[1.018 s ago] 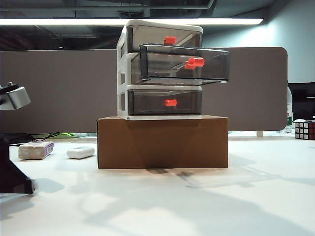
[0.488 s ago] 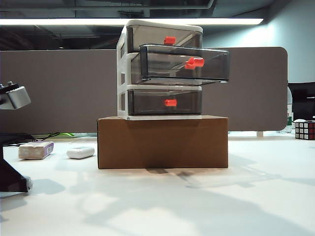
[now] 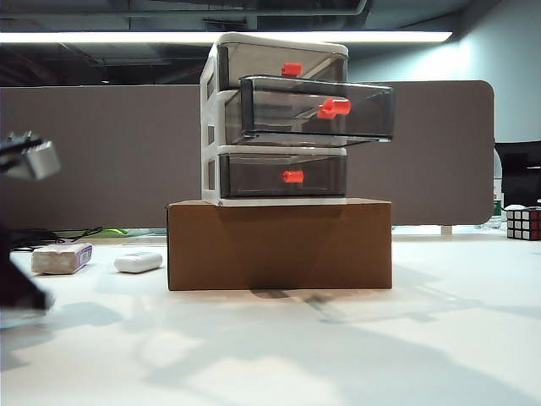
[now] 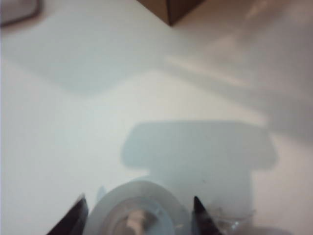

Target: Open the second layer of the drawer on the table, pick up the transparent tape on the table and put it in, and finally close the drawer.

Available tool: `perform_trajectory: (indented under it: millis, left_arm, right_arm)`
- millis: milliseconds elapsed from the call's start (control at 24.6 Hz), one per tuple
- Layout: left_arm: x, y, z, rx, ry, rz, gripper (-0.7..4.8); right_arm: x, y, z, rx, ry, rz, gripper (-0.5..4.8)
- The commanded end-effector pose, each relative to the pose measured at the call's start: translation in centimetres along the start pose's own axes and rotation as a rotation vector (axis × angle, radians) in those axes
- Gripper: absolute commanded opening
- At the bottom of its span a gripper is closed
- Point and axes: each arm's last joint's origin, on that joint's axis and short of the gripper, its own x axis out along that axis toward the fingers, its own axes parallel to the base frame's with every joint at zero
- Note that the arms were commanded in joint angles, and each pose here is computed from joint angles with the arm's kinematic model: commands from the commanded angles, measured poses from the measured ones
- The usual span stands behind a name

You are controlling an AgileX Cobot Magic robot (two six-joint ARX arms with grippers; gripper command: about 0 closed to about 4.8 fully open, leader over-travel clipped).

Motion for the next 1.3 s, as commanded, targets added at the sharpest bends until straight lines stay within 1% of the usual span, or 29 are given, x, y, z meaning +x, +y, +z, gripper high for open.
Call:
perform_trajectory:
  millis: [41, 163, 285, 366, 611, 651, 692, 773, 855, 896, 977, 1058, 1181, 1303]
  left_arm:
    - [-0.7, 0.7, 2.4, 0.04, -0.093, -0.001, 1.24]
    - [-1.6, 0.7, 4.3, 0.084, -0.172, 0.005, 1.27]
    - [-2.8, 0.0, 6.0, 0.136, -0.247, 0.006, 1.65]
    - [-3.8, -0.5, 6.9, 0.169, -0.297, 0.001, 1.66]
    - [-7.6, -3.6, 9.3, 0.282, -0.453, -0.053, 1.66]
    - [-8.2, -4.2, 9.7, 0.301, -0.482, -0.066, 1.66]
    - [-9.1, -5.2, 10.4, 0.328, -0.523, -0.097, 1.66]
    - [-9.6, -6.8, 11.6, 0.368, -0.557, -0.143, 1.66]
    - [-9.4, -8.4, 13.0, 0.404, -0.557, -0.184, 1.66]
    - [-9.0, -9.5, 14.0, 0.45, -0.55, -0.196, 1.65]
    - [-7.9, -10.9, 15.7, 0.505, -0.563, -0.198, 1.66]
    - [-7.0, -11.4, 16.8, 0.51, -0.557, -0.186, 1.66]
    - [-5.9, -11.5, 18.2, 0.502, -0.537, -0.153, 1.66]
    - [-5.3, -11.6, 19.1, 0.504, -0.532, -0.153, 1.65]
  right_arm:
    - [-0.2, 0.0, 0.3, -0.014, -0.022, -0.006, -0.05]
    - [-0.2, 0.0, 0.4, -0.014, -0.023, -0.006, -0.05]
    - [-0.3, 0.1, 0.4, -0.017, -0.027, -0.014, -0.05]
    - [-0.5, 0.1, 0.5, -0.02, -0.029, -0.038, -0.05]
    - [-1.3, 0.2, 0.8, -0.034, -0.052, -0.085, -0.05]
    - [-1.5, 0.3, 0.8, -0.038, -0.055, -0.088, -0.05]
    - [-1.7, 0.3, 0.9, -0.041, -0.064, -0.093, -0.05]
    - [-1.9, 0.2, 1.0, -0.041, -0.071, -0.105, -0.05]
    - [-2.1, 0.3, 1.0, -0.043, -0.076, -0.108, -0.05]
    - [-2.2, 0.4, 1.0, -0.044, -0.078, -0.11, -0.05]
    - [-2.5, 0.5, 1.1, -0.047, -0.085, -0.111, -0.05]
    - [-2.8, 0.6, 1.1, -0.046, -0.09, -0.115, -0.05]
    - [-3.3, 0.9, 1.2, -0.05, -0.1, -0.116, -0.05]
    - [-4.0, 1.2, 1.3, -0.054, -0.107, -0.132, -0.05]
